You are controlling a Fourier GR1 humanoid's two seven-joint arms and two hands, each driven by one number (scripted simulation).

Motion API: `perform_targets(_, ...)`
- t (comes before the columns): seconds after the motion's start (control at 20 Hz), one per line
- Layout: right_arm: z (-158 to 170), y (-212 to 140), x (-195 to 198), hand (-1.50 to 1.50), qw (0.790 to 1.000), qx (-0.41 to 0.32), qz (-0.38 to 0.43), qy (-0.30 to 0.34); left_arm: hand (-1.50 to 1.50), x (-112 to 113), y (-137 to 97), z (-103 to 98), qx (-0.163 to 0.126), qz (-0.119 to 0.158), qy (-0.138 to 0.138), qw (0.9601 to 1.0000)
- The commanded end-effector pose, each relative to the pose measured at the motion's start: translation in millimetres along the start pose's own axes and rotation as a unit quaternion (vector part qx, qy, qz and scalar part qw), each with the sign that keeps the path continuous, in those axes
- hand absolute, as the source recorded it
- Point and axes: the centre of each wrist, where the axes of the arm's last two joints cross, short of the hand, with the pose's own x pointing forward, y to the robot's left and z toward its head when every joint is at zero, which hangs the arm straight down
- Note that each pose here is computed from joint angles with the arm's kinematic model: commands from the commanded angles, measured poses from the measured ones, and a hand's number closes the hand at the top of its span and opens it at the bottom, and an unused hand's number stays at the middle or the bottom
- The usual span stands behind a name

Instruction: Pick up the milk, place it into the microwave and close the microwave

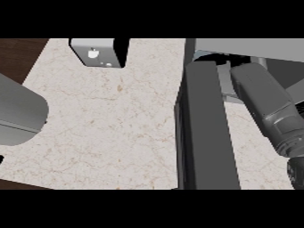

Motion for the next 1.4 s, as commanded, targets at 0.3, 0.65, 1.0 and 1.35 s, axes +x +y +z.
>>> perform_targets(0.3, 14, -30, -31, -1.50, 0.999, 0.013, -0.050, 0.004, -1.50, -25, -19, -8, -0.045, 0.034, -0.001, 0.9984)
perform_targets(0.65, 48, -14, -59, -1.50, 0.979, 0.075, -0.191, 0.007, -1.50, -45, -38, -11, -0.126, 0.049, 0.038, 0.9901)
perform_targets(1.0, 98, 10, -92, -1.50, 0.946, 0.102, -0.308, 0.023, -1.50, -67, -46, -30, -0.167, 0.032, 0.063, 0.9835)
perform_targets(1.35, 137, 28, -109, -1.50, 0.932, 0.136, -0.332, 0.047, -1.50, -100, -66, -50, -0.167, 0.006, 0.067, 0.9837)
